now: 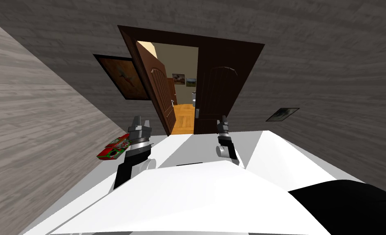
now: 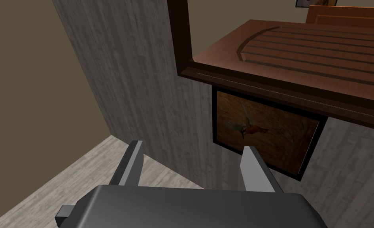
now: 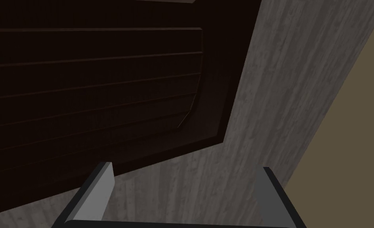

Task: Push the door open

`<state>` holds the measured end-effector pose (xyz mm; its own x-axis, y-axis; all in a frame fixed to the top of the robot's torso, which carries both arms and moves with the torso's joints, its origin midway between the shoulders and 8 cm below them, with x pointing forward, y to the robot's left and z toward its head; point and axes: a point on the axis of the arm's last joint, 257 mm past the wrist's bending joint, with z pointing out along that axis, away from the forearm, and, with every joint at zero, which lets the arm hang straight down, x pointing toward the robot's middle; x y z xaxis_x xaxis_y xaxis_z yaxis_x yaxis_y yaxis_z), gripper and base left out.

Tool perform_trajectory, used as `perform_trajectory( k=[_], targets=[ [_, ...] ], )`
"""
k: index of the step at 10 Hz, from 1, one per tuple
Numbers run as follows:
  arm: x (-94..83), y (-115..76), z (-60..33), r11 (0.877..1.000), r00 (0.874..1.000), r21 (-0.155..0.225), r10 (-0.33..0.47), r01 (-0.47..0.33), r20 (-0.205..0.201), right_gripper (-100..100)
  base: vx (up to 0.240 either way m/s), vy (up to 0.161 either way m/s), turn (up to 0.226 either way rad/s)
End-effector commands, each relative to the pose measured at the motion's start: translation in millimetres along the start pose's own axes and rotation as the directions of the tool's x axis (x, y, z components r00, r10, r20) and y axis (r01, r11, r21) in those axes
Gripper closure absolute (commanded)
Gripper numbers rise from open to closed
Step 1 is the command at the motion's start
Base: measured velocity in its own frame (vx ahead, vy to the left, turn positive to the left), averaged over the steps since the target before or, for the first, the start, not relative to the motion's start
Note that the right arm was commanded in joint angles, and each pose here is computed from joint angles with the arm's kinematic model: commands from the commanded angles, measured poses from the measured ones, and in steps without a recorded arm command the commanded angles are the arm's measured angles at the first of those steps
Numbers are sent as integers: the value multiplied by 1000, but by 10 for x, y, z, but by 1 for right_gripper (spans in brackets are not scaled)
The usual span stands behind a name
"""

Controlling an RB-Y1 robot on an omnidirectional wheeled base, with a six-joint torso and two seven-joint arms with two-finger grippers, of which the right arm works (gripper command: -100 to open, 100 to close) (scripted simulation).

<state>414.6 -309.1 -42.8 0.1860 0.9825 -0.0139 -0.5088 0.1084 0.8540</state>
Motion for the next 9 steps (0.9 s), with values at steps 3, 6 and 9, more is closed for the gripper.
perform_trajectory(
  k=[3, 6, 9],
  targets=[
    [58, -318, 37, 998, 1000, 55, -4, 5, -14, -100, 101, -6, 12],
    [91, -510, 49, 996, 1000, 86, -6, 8, -21, -100, 71, -2, 8],
    [145, -799, 60, 991, 999, 135, -7, 11, -32, -100, 90, -10, 13]
  ],
)
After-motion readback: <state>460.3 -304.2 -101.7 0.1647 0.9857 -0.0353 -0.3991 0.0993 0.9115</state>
